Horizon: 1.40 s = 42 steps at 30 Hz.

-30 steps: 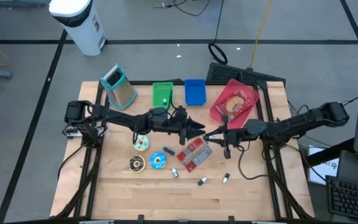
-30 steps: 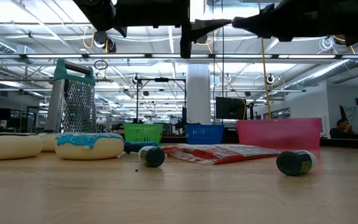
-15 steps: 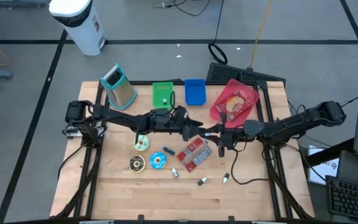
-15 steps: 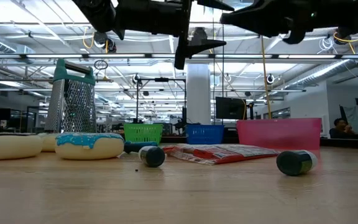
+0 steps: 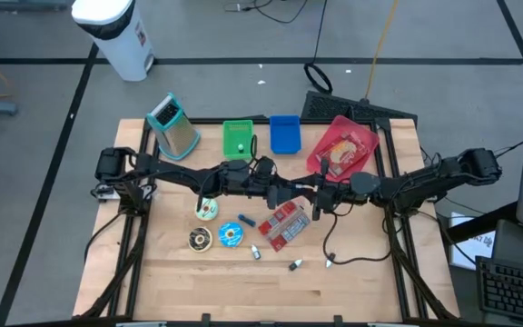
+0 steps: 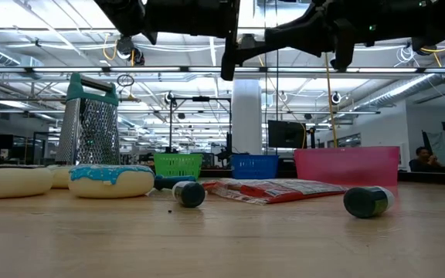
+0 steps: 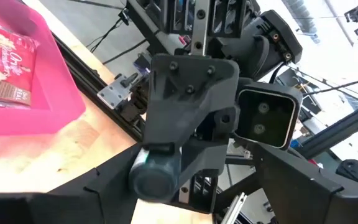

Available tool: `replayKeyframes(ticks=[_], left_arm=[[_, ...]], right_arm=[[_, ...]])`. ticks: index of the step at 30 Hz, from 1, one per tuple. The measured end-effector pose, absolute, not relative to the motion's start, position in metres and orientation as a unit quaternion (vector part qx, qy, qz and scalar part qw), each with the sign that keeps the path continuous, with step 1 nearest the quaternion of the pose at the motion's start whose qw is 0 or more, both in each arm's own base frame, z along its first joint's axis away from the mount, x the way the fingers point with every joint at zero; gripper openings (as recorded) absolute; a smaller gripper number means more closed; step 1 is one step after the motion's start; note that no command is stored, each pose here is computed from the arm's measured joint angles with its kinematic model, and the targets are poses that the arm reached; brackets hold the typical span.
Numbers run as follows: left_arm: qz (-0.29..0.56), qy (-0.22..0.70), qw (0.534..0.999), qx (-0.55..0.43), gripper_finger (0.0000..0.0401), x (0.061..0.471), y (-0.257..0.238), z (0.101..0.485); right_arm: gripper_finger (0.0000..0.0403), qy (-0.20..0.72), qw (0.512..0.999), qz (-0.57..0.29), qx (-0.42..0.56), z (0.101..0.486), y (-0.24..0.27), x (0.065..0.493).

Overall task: Pick & Place Food Item
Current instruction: Put the top black food coloring bottle into the green bin

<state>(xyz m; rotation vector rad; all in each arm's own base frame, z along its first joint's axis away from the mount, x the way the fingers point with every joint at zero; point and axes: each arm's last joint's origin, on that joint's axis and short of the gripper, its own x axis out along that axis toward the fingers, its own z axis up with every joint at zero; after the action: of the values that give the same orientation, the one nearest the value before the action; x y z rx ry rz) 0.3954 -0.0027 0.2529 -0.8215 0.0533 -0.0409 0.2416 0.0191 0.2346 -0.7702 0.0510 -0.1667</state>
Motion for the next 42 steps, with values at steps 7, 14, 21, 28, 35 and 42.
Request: replayKeyframes(ticks=[7,14,21,28,35,42], left_arm=[[-0.026,0.029,0.913,-0.407,0.0273,0.395,0.003,0.253],[-0.037,0.034,0.910,-0.412,0.0231,0.395,0.003,0.253],[-0.031,0.035,0.907,-0.419,0.0182,0.396,0.004,0.252],[-0.030,0.049,0.909,-0.412,0.0128,0.395,0.011,0.249],[-0.031,0.050,0.920,-0.388,0.0070,0.395,0.012,0.249],[-0.023,0.020,0.937,-0.349,0.0066,0.393,0.025,0.256]], right_arm=[[0.0066,0.012,0.930,-0.050,-0.364,0.235,0.021,0.242],[0.0070,0.013,0.930,-0.053,-0.363,0.234,0.020,0.243],[0.0068,0.015,0.930,-0.056,-0.363,0.233,0.017,0.244],[0.0071,0.019,0.928,-0.057,-0.368,0.232,0.016,0.244],[0.0078,0.016,0.930,-0.060,-0.362,0.233,0.016,0.244],[0.0133,0.017,0.935,-0.139,-0.326,0.242,0.018,0.237]])
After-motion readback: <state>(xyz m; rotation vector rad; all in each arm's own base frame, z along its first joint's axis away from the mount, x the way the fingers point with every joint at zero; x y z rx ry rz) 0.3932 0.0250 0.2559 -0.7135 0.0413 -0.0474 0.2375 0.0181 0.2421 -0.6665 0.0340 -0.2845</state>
